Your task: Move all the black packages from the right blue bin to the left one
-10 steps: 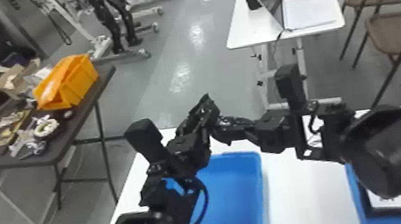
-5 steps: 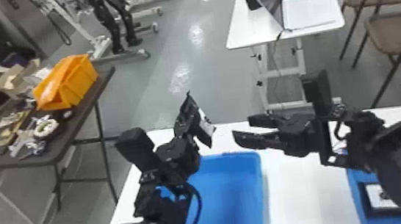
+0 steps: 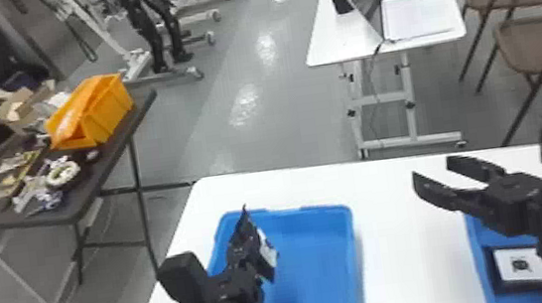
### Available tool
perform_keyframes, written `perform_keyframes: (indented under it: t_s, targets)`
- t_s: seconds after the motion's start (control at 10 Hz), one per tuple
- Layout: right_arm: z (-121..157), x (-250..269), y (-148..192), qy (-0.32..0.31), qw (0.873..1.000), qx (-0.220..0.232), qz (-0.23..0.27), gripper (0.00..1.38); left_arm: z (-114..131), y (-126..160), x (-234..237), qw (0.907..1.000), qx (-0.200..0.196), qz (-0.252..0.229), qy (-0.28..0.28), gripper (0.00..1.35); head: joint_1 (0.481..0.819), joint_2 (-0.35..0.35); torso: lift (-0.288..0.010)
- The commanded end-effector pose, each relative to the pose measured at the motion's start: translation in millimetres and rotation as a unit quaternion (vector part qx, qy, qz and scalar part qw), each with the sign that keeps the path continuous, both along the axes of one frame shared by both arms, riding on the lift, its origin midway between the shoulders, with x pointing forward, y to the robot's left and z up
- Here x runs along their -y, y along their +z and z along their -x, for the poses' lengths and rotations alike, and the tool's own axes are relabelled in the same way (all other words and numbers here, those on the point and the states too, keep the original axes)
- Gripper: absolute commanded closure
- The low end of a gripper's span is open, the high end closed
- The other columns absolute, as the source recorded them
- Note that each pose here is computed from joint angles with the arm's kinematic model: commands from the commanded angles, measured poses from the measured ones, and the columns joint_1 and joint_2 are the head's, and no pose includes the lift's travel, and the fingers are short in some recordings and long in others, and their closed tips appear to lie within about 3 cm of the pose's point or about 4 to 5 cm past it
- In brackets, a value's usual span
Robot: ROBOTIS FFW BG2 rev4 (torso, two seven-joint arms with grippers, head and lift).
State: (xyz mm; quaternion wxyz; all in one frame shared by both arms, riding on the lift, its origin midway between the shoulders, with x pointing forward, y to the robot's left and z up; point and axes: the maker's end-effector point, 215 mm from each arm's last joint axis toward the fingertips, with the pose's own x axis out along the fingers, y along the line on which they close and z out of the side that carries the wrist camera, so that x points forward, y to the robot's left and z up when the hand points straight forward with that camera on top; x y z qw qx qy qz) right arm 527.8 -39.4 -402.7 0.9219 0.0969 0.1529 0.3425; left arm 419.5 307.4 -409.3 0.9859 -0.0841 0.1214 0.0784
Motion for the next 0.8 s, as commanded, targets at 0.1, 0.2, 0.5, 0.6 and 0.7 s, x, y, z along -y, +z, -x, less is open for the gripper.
perform_keyframes:
  t_s: [0.1, 0.2, 0.5, 0.6, 0.7]
  targets:
    - [16.6, 66.9, -6.8, -0.093, 0.996, 0.001, 0.004, 0.42, 10.9, -19.9, 12.5, 0.9987, -0.031, -0.037, -0.020, 0.77, 0.695, 0.284, -0.039]
    - [18.0, 74.9, -2.3, -0.102, 0.995, 0.014, 0.002, 0.41, 4.5, -16.0, 14.5, 0.9979, -0.028, -0.047, -0.036, 0.16, 0.695, 0.244, -0.039]
    - [24.6, 90.6, 6.7, -0.121, 0.992, 0.024, 0.034, 0.41, -8.2, 4.0, 14.5, 0.9987, 0.003, -0.031, -0.041, 0.07, 0.695, 0.207, -0.039]
    - [29.2, 99.0, -0.7, -0.131, 0.991, 0.011, 0.039, 0.41, -9.8, 9.0, 17.2, 0.9989, 0.012, -0.021, -0.039, 0.07, 0.695, 0.199, -0.039]
    - [33.7, 106.6, -6.0, -0.142, 0.989, 0.002, 0.042, 0.41, -11.1, 10.2, 18.5, 0.9990, 0.013, -0.017, -0.040, 0.07, 0.695, 0.188, -0.039]
